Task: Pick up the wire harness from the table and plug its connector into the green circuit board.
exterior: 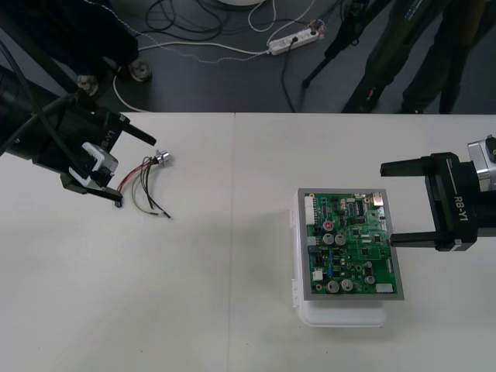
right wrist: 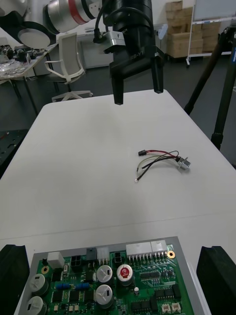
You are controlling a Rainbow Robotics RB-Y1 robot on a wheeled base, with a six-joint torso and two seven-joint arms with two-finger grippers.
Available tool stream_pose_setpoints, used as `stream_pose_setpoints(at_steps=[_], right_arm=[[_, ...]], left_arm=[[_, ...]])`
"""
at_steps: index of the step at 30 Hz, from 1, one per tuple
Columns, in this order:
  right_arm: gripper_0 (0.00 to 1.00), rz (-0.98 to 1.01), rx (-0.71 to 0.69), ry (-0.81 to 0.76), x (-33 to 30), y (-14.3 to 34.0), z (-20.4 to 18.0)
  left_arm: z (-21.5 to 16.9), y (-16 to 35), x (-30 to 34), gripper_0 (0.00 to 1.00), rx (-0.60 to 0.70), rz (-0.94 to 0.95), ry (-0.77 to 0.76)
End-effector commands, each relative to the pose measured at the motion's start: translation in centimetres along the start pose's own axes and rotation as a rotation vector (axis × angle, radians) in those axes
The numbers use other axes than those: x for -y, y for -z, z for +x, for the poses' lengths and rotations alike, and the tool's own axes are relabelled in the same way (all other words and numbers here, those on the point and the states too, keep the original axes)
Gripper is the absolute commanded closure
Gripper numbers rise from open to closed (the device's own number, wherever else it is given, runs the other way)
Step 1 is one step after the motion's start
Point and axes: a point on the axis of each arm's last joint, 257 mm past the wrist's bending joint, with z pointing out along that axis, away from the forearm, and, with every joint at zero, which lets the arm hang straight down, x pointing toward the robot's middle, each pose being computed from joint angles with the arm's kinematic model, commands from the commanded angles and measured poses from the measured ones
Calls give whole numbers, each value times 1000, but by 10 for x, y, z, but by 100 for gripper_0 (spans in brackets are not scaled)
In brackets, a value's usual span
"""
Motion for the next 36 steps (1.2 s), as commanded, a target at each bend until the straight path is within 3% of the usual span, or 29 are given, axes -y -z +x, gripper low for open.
stream_pose_setpoints(at_steps=[1, 12, 27, 36], right_arm=[[0, -17, 57, 47, 4, -8, -21], [0, -9, 142, 65, 9, -22, -39], [0, 24, 211, -7, 26, -30, -31], [0, 36, 209, 80, 25, -29, -29]], left_arm=[[11, 16, -8, 0, -89, 84, -150], [27, 8, -15, 0, -118, 222, -408], [70, -6, -28, 0, -114, 349, -723], [88, -27, -30, 0, -139, 419, -923]])
